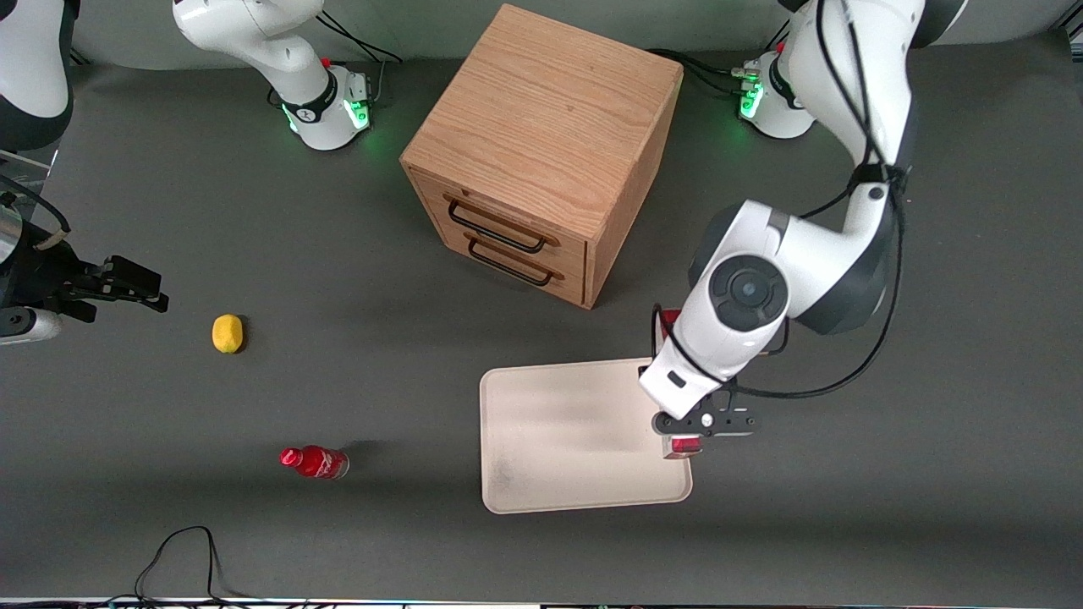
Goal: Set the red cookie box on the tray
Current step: 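Carry the cookie box over the white tray's edge, then lower the box onto the tray and open the left gripper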
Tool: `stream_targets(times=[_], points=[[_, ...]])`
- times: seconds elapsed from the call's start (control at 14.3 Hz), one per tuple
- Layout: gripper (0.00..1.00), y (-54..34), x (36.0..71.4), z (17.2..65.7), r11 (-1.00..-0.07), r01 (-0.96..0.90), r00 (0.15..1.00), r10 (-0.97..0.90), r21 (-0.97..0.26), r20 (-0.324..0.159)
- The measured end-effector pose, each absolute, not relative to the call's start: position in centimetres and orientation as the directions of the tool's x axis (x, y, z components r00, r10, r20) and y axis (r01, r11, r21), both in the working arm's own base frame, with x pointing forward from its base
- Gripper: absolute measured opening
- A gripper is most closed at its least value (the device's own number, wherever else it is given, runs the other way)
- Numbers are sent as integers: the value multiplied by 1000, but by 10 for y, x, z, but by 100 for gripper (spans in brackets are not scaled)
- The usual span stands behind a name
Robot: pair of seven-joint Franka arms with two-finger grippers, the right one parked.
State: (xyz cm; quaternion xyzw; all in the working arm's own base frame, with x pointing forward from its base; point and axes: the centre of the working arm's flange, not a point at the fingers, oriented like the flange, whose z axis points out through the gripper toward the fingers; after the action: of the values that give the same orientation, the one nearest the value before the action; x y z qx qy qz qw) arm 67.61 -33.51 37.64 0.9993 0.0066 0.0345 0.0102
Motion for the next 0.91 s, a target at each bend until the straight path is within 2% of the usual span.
stream_targets(times=[0.49, 0.84, 0.91], points=[[6, -326, 689, 265, -999, 23, 992, 27, 37, 125], [6, -320, 691, 246, -999, 37, 992, 39, 20, 122], [10, -320, 692, 246, -999, 38, 992, 40, 20, 122]])
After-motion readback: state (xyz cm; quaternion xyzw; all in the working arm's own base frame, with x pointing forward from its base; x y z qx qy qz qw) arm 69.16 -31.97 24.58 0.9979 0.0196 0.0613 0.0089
